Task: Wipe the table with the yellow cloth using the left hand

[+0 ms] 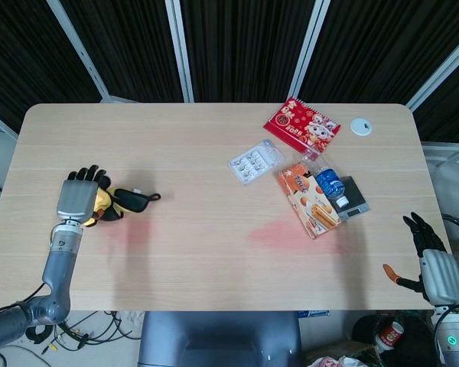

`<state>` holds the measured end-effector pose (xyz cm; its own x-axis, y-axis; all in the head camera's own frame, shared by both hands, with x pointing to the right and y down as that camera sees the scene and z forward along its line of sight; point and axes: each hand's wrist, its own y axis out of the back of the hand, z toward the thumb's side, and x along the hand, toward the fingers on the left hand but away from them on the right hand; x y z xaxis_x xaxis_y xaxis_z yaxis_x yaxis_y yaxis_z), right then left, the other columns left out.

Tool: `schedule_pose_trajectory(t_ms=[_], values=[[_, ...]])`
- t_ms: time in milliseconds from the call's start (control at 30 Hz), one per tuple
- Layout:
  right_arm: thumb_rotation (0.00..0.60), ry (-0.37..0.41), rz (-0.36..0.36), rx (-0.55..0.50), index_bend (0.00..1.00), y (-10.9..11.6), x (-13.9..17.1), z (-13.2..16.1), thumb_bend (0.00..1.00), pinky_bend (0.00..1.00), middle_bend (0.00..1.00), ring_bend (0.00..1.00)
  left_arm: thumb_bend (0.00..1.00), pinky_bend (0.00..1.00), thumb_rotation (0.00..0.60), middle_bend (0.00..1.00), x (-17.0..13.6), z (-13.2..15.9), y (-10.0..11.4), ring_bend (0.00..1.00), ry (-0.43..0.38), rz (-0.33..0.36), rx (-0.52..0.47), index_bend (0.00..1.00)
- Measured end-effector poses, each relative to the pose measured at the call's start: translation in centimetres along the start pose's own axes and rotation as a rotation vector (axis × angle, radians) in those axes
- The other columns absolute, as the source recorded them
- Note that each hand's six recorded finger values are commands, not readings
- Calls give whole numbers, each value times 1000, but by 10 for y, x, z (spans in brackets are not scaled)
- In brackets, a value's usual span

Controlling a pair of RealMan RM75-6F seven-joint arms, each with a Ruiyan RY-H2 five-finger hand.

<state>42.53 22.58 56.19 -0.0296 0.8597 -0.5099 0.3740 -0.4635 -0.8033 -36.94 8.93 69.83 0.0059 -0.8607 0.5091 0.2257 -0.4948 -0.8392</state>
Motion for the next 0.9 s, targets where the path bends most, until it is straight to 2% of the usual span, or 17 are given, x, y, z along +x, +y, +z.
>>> schedule_pose_trajectory(t_ms=[267,433,700,900], values=[[600,-3,0,-3,0,1,0,-1,155,128,0,0,71,72,600,0,-9,-13,8,26,32,15,-47,29],[600,-4,0,7,0,1,0,-2,154,129,0,0,65,34,600,0,-29,-22,18,0,31,42,-117,13],[600,0,-3,28,0,1,0,-2,153,129,0,0,9,2,600,0,-91,-51,31,0,-8,106,-148,0],[600,11,-10,48,0,1,1,0,153,129,0,0,0,0,600,0,-148,-69,26,0,-19,120,-167,0]])
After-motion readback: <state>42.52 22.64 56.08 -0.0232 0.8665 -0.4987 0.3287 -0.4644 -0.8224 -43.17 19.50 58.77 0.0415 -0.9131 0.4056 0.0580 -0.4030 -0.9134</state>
